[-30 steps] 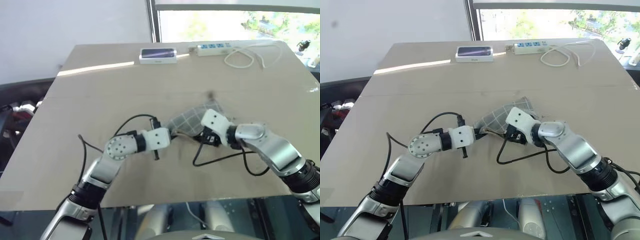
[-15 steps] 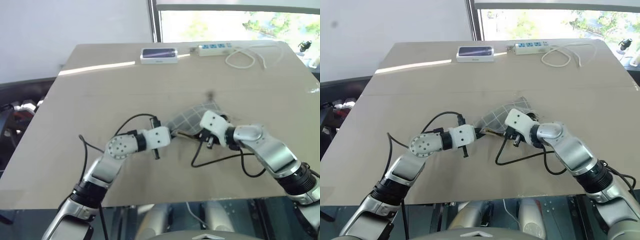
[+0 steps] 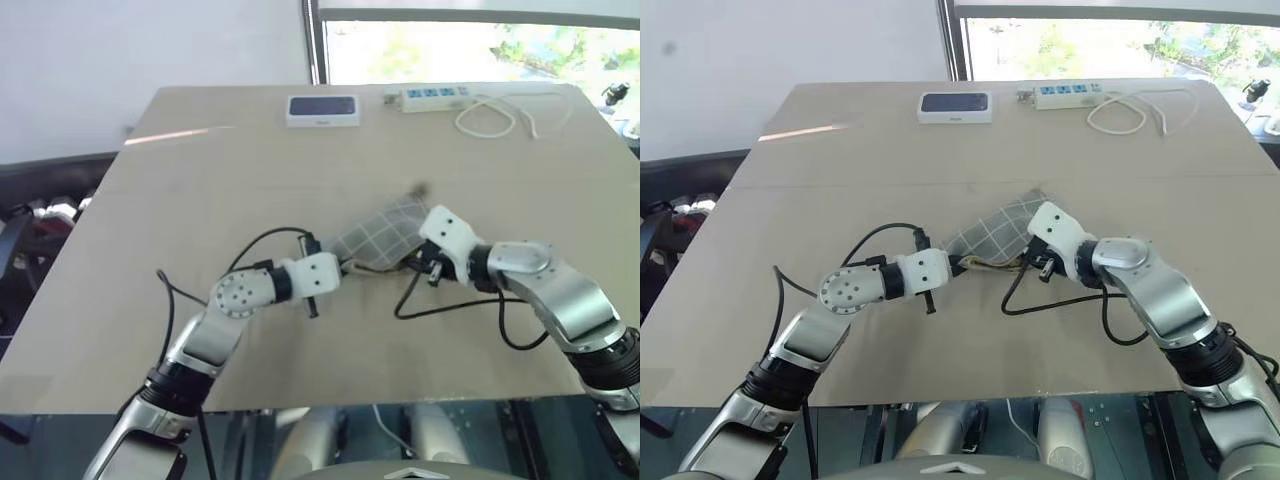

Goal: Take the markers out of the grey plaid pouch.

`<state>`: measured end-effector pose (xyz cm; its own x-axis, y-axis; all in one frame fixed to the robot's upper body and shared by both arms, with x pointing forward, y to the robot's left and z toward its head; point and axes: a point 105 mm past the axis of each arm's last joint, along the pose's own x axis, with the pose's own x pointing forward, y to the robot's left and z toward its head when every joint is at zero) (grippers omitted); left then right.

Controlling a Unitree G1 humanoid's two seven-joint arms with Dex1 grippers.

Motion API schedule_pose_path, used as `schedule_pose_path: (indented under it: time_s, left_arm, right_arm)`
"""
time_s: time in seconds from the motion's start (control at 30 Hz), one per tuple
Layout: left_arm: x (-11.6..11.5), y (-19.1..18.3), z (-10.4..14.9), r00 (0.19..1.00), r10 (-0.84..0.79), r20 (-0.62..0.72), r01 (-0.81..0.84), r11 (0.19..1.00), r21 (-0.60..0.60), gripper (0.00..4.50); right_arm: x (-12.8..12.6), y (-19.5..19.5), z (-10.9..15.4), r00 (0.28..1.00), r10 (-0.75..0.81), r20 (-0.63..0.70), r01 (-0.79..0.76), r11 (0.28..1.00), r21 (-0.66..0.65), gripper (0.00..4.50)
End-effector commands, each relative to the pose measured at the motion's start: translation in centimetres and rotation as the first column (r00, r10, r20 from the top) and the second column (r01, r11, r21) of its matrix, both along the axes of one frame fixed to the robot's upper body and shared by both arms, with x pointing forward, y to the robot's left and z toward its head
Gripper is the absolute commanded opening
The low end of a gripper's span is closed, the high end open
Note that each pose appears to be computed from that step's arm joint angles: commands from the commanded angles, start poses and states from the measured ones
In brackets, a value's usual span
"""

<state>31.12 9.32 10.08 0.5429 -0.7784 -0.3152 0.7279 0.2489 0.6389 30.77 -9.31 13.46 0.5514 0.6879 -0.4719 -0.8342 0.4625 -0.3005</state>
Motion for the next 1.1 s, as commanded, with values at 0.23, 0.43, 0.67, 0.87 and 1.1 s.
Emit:
schedule_pose_path:
  time_s: [0.23,0.43,0.67,0.87,1.1]
  left_arm:
    - [1.7,2.0,0.9,0.992,0.107,0.062,-0.108,0.994,0.009,0.0]
    - [1.9,2.2,1.7,0.989,0.141,0.046,-0.139,0.989,-0.053,0.0]
    - [1.7,2.1,2.0,0.989,0.141,0.046,-0.138,0.988,-0.075,0.0]
    - [1.6,2.1,2.1,0.989,0.143,0.041,-0.139,0.986,-0.087,0.0]
    - [1.2,1.8,2.2,0.992,0.126,0.023,-0.123,0.986,-0.116,0.0]
  right_arm:
    - [-3.6,-3.5,1.9,0.993,0.105,-0.049,-0.104,0.994,0.032,0.65]
    - [-3.2,-7.8,1.0,0.995,-0.018,-0.1,0.016,1.0,-0.021,0.65]
    - [-3.4,-11.3,0.1,0.985,-0.11,-0.133,0.102,0.993,-0.064,0.65]
    - [-1.4,-15.0,1.0,0.935,-0.349,-0.062,0.345,0.936,-0.071,0.65]
    - [-0.3,-17.7,0.5,0.82,-0.573,0.0,0.569,0.815,-0.112,3.1]
